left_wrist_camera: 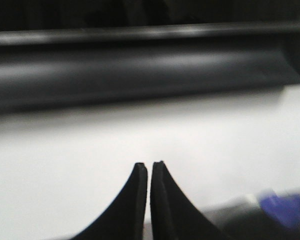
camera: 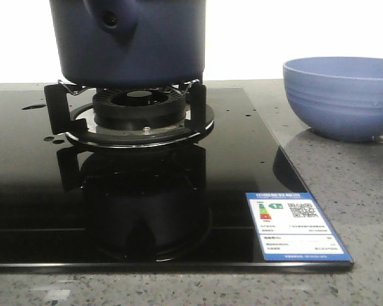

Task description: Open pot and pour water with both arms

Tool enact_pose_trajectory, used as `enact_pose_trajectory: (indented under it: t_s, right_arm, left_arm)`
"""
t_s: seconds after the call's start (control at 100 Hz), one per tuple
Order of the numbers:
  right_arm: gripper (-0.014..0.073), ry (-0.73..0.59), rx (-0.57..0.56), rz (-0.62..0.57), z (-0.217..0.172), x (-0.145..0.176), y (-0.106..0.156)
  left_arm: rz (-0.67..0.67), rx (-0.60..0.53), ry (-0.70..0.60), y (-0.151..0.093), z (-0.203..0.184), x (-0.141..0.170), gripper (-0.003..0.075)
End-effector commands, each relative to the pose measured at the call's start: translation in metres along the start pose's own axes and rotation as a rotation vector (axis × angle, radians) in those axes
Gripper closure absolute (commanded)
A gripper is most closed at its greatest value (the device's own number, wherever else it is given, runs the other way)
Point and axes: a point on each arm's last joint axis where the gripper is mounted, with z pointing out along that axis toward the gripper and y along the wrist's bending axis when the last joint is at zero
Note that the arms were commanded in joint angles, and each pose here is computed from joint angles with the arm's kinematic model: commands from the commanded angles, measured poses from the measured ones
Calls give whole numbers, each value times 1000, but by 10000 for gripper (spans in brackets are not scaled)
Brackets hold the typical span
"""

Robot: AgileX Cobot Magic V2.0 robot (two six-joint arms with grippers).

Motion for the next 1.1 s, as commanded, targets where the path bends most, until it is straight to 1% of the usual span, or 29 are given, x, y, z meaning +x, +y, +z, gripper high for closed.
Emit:
enact_pose_trajectory:
  t_s: [0.0,0.09,0.14,0.21,0.29,0.4,0.46,0.66,1.09]
  right_arm:
    - [658,-126,66,-10,-14,7,-4]
    - [658,-132,81,-7,-25,33,-4]
    - [658,-126,81,-3,-29,47,-3]
    - [658,-119,81,0,-34,64,-3]
    - [658,-110,83,2,-36,77,-3]
    - [658,-96,83,4,-36,86,-3]
    - [658,-85,76,4,-36,87,-3]
    - [658,-31,40,12,-35,92,0]
    - [658,-29,39,12,-35,92,0]
  left_arm:
    - [-22,-35,-33,-5,-19,23,741]
    - [-75,-100,-55,-4,-39,52,741]
    - [-105,-112,-39,-6,-47,72,741]
    - [-125,-113,-27,-9,-57,92,741]
    - [-129,-113,-18,-11,-65,108,741]
    - [-162,-110,-4,-13,-69,123,741]
    - [-188,-110,1,-13,-69,127,741]
    - [-190,-106,3,-13,-69,128,741]
    - [-190,-106,3,-13,-69,128,741]
